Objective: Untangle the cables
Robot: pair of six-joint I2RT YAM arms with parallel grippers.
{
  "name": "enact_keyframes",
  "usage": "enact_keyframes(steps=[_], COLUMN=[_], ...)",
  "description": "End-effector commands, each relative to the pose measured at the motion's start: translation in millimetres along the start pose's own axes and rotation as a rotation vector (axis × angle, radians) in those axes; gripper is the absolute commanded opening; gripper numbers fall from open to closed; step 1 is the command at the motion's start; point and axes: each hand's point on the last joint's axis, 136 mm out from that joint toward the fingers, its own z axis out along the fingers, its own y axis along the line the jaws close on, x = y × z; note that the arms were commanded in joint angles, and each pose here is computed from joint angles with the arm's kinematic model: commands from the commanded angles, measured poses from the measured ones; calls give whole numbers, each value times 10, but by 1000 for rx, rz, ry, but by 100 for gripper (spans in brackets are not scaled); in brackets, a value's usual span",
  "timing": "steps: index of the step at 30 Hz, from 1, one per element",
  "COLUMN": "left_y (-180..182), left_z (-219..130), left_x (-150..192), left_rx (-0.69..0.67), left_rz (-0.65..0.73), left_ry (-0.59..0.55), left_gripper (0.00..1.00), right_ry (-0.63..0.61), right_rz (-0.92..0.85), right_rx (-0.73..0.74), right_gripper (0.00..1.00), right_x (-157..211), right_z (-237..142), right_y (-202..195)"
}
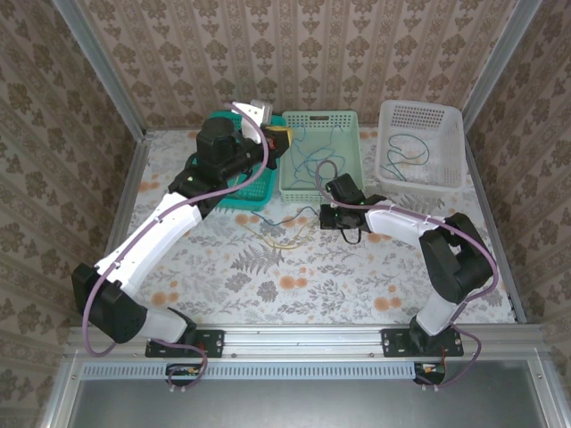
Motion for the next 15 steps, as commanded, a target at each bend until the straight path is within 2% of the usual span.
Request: enact_keyframes(steps=[1,8,15], left_y=[25,152,375], left_z=[-110,-139,-78], left_x=[-102,-12,312], left_rx=[-16,-67,-146], left_rz=[-2,-1,6], left_ry=[-38,-18,65], left_gripper=[0,0,0], right_ry=[10,93,298], right_rz=[-22,-92,-180], right_rx=[28,24,45], right_gripper=[2,2,4], right_x=[-31,31,195], right_z=[-43,-146,-382], right_y=[-39,-30,-152])
